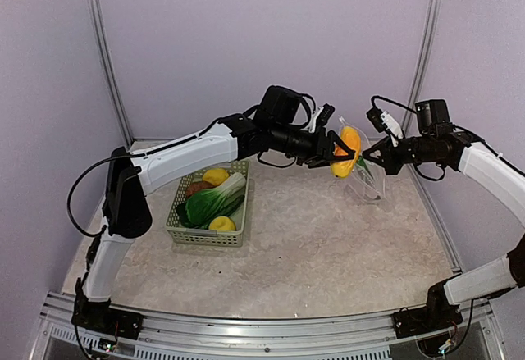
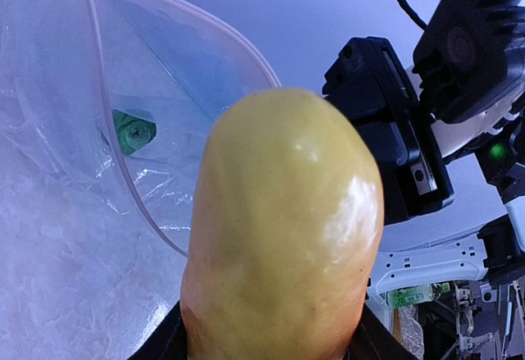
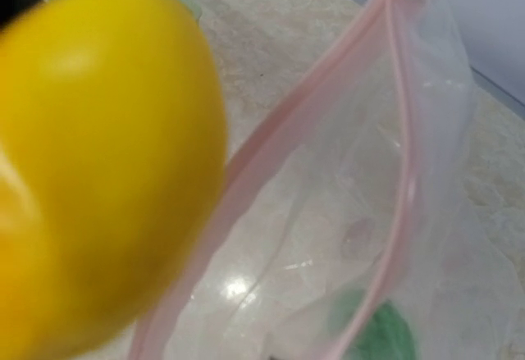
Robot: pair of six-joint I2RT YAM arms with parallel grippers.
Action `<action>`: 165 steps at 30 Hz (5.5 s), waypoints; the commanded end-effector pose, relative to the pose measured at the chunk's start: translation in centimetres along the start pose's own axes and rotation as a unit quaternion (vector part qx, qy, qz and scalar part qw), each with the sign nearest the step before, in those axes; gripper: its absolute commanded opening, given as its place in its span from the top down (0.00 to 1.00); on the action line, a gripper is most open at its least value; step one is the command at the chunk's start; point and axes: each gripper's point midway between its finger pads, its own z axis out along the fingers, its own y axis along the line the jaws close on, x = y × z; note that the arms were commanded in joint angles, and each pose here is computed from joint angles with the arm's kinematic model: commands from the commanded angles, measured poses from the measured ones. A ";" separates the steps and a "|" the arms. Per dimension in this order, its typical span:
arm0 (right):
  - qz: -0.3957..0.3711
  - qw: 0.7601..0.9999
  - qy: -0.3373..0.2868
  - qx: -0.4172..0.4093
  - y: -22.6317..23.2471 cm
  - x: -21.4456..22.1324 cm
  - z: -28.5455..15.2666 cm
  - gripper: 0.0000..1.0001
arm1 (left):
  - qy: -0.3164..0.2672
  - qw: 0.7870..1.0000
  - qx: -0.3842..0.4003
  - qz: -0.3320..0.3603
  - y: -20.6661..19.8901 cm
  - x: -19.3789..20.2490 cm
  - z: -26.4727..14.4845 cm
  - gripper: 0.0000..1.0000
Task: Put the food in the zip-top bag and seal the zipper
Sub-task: Place the fake vegetable in the zipper food storage bag, then adjust the zipper food storage bag, then adjust the zipper food storage bag at the corner of the board.
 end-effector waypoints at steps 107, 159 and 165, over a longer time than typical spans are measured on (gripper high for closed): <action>0.010 0.998 -0.062 0.001 -2.5 -8.2 -1.0 1.00 | -0.107 0.987 -0.103 -0.054 3.7 -5.2 -2.0 1.00; 0.059 0.995 -0.016 -0.074 -0.7 0.6 5.3 1.00 | 0.014 0.902 -0.419 -0.102 17.1 9.1 -24.9 0.34; 0.051 0.996 -0.021 -0.073 0.3 2.3 5.0 1.00 | 0.013 0.904 -0.414 -0.103 17.3 8.6 -24.3 0.37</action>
